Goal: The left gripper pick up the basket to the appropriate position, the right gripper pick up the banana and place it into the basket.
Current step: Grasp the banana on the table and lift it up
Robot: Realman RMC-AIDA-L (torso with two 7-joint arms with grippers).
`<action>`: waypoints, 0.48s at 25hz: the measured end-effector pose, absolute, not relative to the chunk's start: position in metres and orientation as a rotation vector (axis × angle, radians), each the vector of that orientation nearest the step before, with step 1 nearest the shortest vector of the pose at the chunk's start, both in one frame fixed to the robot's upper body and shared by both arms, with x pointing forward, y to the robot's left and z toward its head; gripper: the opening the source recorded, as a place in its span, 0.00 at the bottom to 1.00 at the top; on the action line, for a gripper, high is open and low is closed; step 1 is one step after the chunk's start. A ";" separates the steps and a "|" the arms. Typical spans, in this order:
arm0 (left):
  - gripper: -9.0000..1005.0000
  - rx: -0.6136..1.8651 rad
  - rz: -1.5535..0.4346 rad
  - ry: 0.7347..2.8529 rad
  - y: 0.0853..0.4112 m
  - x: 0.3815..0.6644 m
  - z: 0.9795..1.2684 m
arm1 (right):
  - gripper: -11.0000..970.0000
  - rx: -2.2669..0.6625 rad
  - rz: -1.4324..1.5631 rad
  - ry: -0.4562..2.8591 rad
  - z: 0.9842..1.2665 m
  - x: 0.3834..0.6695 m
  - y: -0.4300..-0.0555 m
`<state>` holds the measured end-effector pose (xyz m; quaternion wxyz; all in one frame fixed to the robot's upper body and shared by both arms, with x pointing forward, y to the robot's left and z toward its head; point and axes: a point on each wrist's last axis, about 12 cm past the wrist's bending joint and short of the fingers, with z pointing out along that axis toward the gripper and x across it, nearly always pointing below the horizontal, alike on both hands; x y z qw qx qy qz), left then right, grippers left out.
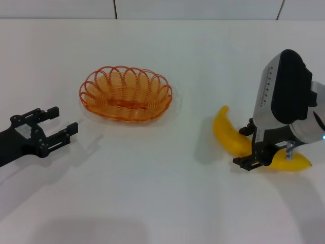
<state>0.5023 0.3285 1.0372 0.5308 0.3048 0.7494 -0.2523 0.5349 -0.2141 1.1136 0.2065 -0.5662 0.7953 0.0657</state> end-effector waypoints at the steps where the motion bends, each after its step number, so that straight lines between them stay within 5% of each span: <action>1: 0.68 0.727 -0.603 1.789 0.328 0.502 1.037 | 0.79 -1.578 0.182 2.214 1.114 0.535 -0.214; 12: 0.68 0.729 -0.603 1.787 0.328 0.503 1.037 | 0.78 -1.589 0.171 2.219 1.115 0.539 -0.212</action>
